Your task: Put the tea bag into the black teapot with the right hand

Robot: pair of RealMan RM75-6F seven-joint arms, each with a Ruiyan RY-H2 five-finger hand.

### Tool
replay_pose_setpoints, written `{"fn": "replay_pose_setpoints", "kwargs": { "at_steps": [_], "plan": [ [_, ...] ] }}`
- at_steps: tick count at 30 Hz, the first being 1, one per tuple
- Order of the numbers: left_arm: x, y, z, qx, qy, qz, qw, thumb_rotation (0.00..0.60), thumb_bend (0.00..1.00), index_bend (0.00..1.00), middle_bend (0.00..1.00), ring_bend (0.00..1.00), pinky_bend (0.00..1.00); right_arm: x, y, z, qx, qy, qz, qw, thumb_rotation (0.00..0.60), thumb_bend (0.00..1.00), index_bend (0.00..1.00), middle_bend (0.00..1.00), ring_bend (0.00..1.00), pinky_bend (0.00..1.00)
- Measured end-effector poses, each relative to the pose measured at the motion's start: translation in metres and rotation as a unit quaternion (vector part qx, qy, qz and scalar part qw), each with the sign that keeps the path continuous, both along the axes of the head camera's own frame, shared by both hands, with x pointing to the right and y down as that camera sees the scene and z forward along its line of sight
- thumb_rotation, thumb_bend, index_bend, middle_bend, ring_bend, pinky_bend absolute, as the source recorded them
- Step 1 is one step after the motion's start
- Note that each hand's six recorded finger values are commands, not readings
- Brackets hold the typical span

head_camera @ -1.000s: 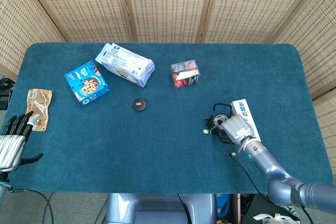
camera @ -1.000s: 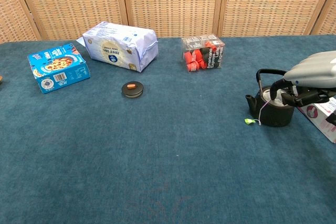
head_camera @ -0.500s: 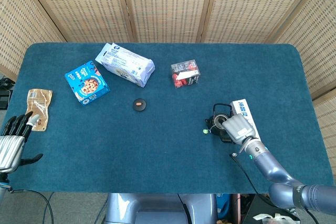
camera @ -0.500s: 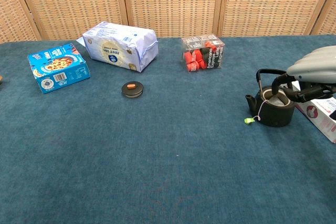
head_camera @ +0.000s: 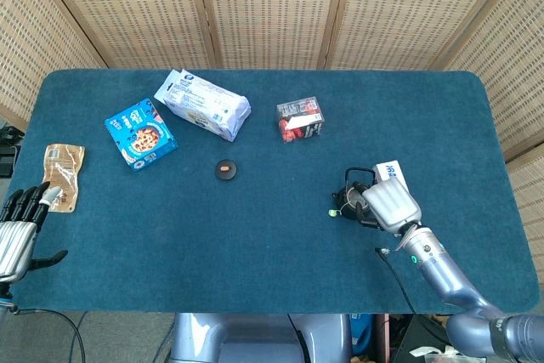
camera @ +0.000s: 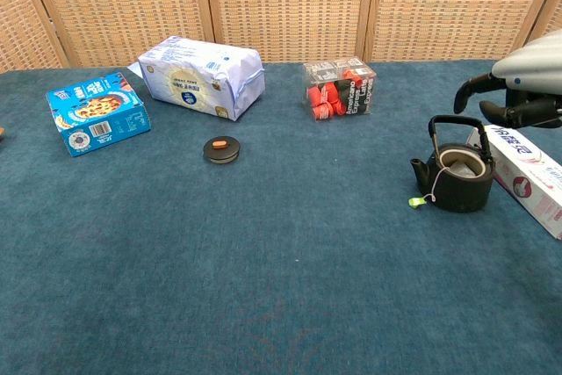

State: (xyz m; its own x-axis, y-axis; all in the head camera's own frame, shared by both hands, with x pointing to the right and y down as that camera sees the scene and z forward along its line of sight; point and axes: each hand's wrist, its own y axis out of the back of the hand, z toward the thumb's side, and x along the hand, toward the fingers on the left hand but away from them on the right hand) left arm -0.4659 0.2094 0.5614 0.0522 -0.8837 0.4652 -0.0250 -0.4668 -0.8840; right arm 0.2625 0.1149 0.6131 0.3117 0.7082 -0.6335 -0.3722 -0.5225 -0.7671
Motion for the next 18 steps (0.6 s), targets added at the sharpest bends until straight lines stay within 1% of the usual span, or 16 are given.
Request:
{"fn": "replay_pose_setpoints", "kwargs": {
  "at_steps": [2,5,6,10,14,18],
  "plan": [
    [-0.001,0.001,-0.001,0.002,0.0,-0.001,1.0,0.6,0.07,0.0,0.0,0.0,0.0,0.001,-0.001,-0.007,0.02,-0.017,0.01,0.9996,0.0,0.72,0.22,0.76,0.82,0.95],
    [-0.002,0.002,-0.003,0.004,0.001,-0.005,1.0,0.6,0.07,0.0,0.0,0.0,0.0,0.005,-0.002,-0.018,0.049,-0.04,0.032,0.9975,0.0,0.64,0.18,0.66,0.71,0.89],
    [-0.002,0.003,-0.003,0.003,0.001,-0.006,1.0,0.6,0.07,0.0,0.0,0.0,0.0,0.008,-0.002,-0.022,0.061,-0.049,0.043,0.996,0.0,0.61,0.17,0.62,0.67,0.86],
    [-0.003,0.006,-0.004,0.005,0.001,-0.008,1.0,0.6,0.07,0.0,0.0,0.0,0.0,0.022,-0.001,-0.033,0.089,-0.075,0.086,0.9895,0.0,0.52,0.15,0.48,0.55,0.74],
    [-0.002,0.008,-0.004,0.007,0.004,-0.009,0.9999,0.6,0.07,0.0,0.0,0.0,0.0,0.038,0.004,-0.039,0.106,-0.097,0.129,0.9812,0.0,0.47,0.13,0.35,0.42,0.63],
    [-0.002,0.009,-0.005,0.012,0.006,-0.01,0.9999,0.6,0.07,0.0,0.0,0.0,0.0,0.051,0.009,-0.041,0.117,-0.107,0.157,0.9748,0.0,0.45,0.1,0.22,0.28,0.52]
  ]
}}
